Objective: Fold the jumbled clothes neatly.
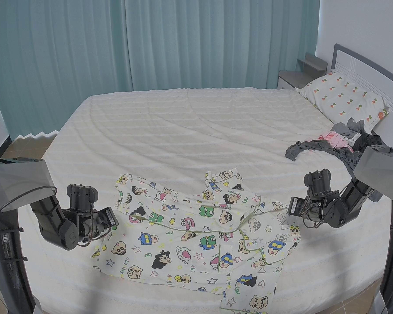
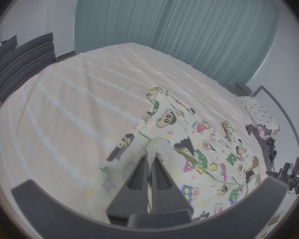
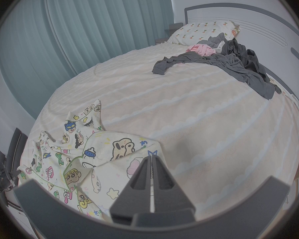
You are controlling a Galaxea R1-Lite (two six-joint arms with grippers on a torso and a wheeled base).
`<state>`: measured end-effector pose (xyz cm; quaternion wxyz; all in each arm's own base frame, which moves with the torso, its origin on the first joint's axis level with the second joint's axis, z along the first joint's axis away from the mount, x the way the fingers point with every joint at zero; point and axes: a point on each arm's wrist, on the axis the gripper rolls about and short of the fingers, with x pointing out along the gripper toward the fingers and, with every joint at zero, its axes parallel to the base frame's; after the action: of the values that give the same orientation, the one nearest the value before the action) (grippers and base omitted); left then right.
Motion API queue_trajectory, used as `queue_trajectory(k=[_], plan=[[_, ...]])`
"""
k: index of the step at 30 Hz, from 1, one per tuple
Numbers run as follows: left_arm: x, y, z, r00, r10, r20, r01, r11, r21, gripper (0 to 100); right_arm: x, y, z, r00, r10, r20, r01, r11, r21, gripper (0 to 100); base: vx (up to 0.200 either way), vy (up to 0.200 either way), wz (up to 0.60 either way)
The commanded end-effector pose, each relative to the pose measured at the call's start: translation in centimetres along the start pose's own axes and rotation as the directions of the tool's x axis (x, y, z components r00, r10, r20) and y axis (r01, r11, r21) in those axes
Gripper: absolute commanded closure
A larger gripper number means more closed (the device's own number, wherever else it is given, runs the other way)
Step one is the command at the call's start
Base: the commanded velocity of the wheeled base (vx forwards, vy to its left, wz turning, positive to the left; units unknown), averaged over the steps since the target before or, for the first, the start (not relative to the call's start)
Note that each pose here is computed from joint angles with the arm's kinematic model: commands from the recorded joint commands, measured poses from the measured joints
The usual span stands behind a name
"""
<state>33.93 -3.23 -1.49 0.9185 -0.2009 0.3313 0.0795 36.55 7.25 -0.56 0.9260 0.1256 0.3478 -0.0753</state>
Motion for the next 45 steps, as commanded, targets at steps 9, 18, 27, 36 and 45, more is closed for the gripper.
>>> queue_trajectory(k=[9, 18, 27, 36, 45], plan=[[3.7, 1.2, -0.3, 0.999, 0.034, -0.013, -0.034, 0.999, 0.004, 100, 0.1, 0.0, -0.1, 1.000, -0.001, -0.002, 0.001, 1.000, -0.001, 100, 0.000, 0.000, 0.00], [4.3, 2.0, 0.6, 0.998, 0.054, 0.016, -0.054, 0.998, -0.024, 0, -0.4, 0.0, -0.1, 1.000, 0.002, -0.005, -0.002, 1.000, 0.002, 100, 0.000, 0.000, 0.00], [-4.0, 3.1, 1.5, 0.989, -0.134, -0.055, 0.113, 0.951, -0.287, 0, -6.6, 0.7, -2.3, 0.983, 0.174, -0.052, -0.174, 0.985, 0.012, 100, 0.000, 0.000, 0.00], [-12.5, 4.0, -1.8, 0.938, -0.305, -0.163, 0.214, 0.882, -0.419, 0, -10.8, -0.9, -7.6, 0.883, 0.412, -0.223, -0.407, 0.911, 0.072, 0, 0.000, 0.000, 0.00], [-12.3, 4.7, -3.3, 0.926, -0.299, -0.230, 0.176, 0.882, -0.438, 0, -10.3, -0.8, -10.2, 0.844, 0.498, -0.199, -0.499, 0.865, 0.050, 0, 0.000, 0.000, 0.00]])
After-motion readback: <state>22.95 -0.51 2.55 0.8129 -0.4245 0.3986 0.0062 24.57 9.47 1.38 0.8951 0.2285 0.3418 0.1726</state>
